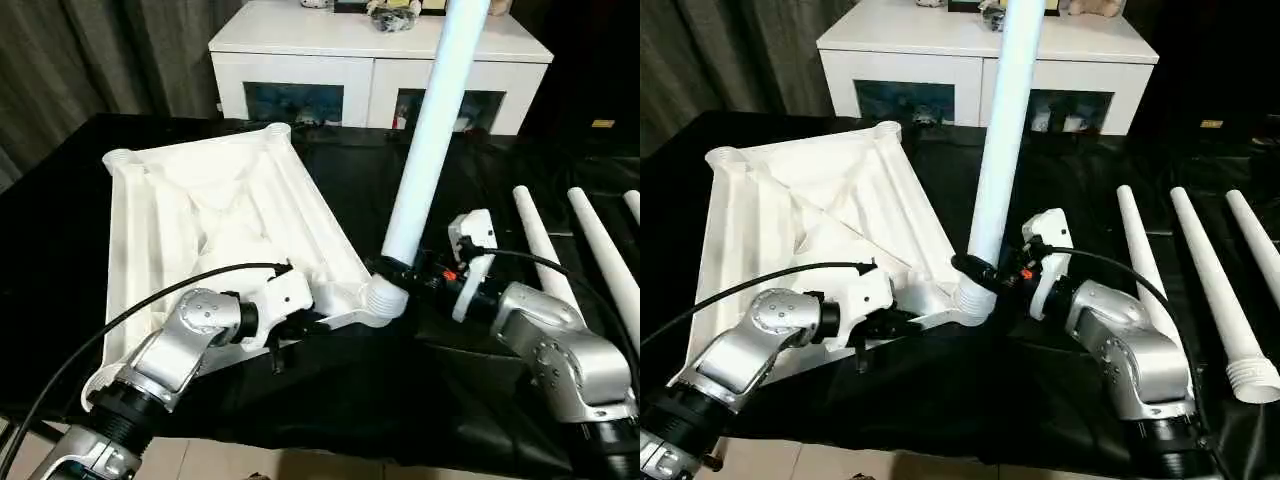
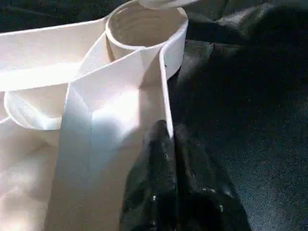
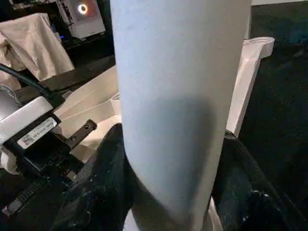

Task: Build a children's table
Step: Insert table leg to table base

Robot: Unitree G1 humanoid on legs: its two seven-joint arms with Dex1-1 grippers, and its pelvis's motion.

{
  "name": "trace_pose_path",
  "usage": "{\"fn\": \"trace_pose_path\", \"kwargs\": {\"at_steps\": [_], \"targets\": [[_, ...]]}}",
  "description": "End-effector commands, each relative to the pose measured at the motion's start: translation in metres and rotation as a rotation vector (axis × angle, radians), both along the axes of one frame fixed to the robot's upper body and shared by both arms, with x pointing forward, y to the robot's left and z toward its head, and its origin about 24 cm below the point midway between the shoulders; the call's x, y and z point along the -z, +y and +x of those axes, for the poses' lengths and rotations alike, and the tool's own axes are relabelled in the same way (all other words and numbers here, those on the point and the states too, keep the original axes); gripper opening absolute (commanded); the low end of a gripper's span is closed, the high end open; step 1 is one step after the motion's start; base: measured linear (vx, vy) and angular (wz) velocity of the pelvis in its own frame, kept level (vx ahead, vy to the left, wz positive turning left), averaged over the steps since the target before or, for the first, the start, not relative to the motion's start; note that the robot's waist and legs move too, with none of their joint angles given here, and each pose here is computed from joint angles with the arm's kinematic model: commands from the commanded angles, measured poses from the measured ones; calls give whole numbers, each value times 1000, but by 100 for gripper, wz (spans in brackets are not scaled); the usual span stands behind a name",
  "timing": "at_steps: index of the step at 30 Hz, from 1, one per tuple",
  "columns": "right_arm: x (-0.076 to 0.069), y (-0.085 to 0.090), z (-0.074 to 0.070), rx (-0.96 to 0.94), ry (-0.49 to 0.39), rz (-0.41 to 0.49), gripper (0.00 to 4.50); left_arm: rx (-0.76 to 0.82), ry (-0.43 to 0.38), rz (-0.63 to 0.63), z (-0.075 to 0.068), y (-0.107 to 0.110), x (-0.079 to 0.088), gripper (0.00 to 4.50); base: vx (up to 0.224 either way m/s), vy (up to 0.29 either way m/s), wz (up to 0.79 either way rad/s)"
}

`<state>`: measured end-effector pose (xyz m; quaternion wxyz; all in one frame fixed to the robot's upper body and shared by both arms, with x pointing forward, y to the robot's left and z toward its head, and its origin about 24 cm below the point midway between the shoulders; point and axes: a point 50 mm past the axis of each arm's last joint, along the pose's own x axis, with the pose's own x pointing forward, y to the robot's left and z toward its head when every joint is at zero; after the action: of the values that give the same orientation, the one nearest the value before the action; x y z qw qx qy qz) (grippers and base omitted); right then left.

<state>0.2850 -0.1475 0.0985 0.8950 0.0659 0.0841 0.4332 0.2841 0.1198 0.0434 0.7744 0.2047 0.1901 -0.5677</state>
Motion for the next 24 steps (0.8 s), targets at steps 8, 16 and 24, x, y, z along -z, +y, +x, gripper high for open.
{"fn": "trace_pose_path", "kwargs": {"at_steps": [8, 16, 24], "targets": [[13, 7, 11, -49, 58, -47, 186, 22, 55, 48, -3, 0, 12, 0, 0, 0, 0], [18, 6, 19, -20, 67, -44, 186, 28, 53, 34, -4, 0, 10, 0, 0, 0, 0], [23, 2, 28, 43, 87, 32, 186, 32, 45, 35, -4, 2, 10, 0, 0, 0, 0]]}}
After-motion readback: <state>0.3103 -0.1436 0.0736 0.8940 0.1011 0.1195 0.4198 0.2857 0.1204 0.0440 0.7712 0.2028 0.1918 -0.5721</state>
